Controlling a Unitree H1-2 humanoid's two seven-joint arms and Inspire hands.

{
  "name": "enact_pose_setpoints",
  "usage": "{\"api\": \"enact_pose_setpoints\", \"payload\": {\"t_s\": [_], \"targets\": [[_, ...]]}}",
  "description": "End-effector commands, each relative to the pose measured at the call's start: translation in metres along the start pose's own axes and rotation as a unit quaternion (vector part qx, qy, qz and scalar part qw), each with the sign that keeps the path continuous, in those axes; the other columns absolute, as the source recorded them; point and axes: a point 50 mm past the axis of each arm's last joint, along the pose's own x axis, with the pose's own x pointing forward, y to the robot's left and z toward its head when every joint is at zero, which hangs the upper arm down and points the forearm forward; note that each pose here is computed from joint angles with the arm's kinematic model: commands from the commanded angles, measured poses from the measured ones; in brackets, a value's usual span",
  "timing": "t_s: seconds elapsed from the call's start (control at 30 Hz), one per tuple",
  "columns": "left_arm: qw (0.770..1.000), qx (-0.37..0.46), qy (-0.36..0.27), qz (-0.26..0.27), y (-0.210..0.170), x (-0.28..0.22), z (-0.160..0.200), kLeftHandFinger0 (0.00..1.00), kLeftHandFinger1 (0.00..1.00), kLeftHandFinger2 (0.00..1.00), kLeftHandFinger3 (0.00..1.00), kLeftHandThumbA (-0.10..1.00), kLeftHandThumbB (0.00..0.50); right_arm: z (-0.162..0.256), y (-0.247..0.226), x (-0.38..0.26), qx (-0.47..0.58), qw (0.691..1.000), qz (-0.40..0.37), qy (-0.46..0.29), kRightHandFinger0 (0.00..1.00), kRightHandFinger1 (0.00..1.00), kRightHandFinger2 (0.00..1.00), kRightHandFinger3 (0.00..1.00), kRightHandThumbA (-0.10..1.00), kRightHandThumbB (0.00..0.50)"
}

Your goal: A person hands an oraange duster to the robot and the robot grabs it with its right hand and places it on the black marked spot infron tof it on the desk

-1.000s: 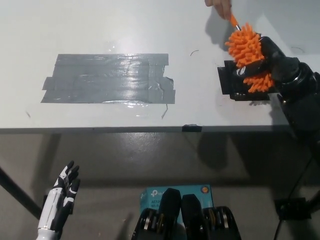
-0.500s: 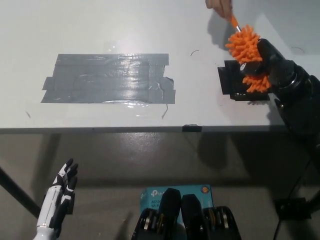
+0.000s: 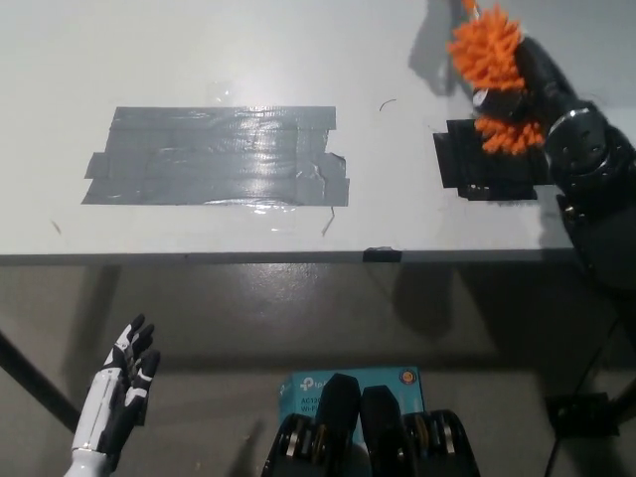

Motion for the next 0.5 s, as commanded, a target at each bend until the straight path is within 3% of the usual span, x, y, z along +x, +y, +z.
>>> {"api": "enact_pose_setpoints", "payload": {"t_s": [0.0, 0.1, 0.2, 0.27, 0.4, 0.47], "targets": [[1.000, 0.013, -0.015, 0.006, 0.008, 0.001, 0.009, 0.96, 1.00, 1.00, 1.00, 0.86, 0.155, 0.035, -0.048, -0.016, -0.011, 0.996, -0.058, -0.063, 0.11, 0.56, 0.91, 1.00, -0.10, 0.154], [1.000, 0.015, -0.015, 0.007, 0.008, 0.001, 0.009, 0.96, 1.00, 1.00, 1.00, 0.86, 0.156, 0.041, -0.055, -0.023, -0.008, 0.995, -0.065, -0.079, 0.10, 0.55, 0.90, 1.00, -0.10, 0.151], [1.000, 0.016, -0.017, 0.008, 0.009, 0.000, 0.007, 0.96, 1.00, 1.00, 1.00, 0.86, 0.151, 0.049, -0.062, -0.028, -0.008, 0.993, -0.072, -0.090, 0.01, 0.40, 0.79, 1.00, -0.10, 0.150], [1.000, 0.018, -0.016, 0.009, 0.010, 0.000, 0.006, 0.96, 1.00, 1.00, 1.00, 0.86, 0.153, 0.050, -0.062, -0.026, -0.008, 0.994, -0.072, -0.087, 0.00, 0.44, 0.85, 1.00, -0.10, 0.151], [1.000, 0.016, -0.014, 0.009, 0.010, -0.002, 0.006, 0.96, 1.00, 1.00, 1.00, 0.86, 0.150, 0.042, -0.055, -0.014, -0.006, 0.997, -0.053, -0.062, 0.00, 0.44, 0.84, 1.00, -0.10, 0.157], [1.000, 0.017, -0.014, 0.007, 0.010, -0.002, 0.005, 0.95, 1.00, 1.00, 1.00, 0.86, 0.154, 0.036, -0.049, -0.006, -0.019, 0.998, -0.044, -0.041, 0.05, 0.54, 0.90, 1.00, -0.10, 0.162]]}}
